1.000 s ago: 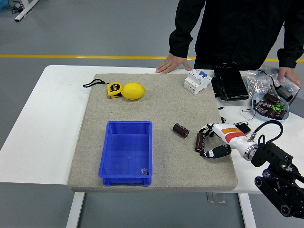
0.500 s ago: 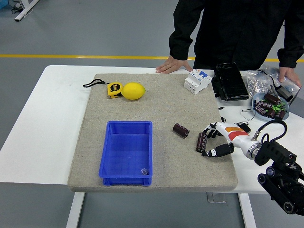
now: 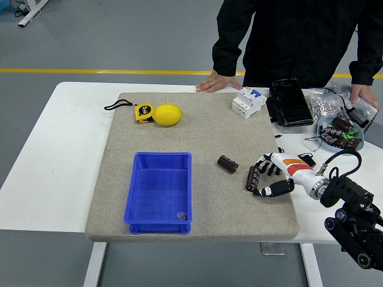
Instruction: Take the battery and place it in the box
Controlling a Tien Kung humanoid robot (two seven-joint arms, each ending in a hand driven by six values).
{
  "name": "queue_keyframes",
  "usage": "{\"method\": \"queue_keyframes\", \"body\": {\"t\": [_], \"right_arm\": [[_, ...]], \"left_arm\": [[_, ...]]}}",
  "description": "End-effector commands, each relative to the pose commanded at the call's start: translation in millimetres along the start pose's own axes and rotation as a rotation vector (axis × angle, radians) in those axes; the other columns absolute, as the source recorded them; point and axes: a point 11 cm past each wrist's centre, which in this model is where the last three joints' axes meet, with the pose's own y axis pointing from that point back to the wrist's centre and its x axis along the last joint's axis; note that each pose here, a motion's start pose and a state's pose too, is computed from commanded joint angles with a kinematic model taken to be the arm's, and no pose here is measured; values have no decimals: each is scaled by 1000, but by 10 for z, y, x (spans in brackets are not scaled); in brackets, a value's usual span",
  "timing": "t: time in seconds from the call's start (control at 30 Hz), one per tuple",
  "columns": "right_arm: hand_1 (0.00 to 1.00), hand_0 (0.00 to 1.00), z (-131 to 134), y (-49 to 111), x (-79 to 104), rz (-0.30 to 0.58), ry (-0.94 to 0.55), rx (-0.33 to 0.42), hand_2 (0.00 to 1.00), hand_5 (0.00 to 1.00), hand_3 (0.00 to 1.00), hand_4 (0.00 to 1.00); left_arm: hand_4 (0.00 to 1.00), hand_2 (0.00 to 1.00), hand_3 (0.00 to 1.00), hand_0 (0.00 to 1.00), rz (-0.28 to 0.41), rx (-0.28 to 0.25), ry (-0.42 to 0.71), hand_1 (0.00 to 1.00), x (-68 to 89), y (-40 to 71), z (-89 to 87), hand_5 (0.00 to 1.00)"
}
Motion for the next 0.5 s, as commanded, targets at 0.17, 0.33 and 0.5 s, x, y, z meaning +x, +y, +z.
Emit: {"method": "queue_keyframes", "body": {"t": [0.17,0.33,0.5], "right_arm": [[450,345,-38,-8,54,12,2,12,517,319,515,998],[444,343,-125,-21,134,33,1,37,512,341,511,995],[444,344,-340,-58,228,58,-6,89,509,344,508,989]], "left_arm": [[635,687,588,726,0,0,-3,685,5,-1,0,544],[635,686,588,725,1,0,-3,685,13,-1,2,544],[635,683,588,726,1,0,0,685,16,-2,-3,545]]}}
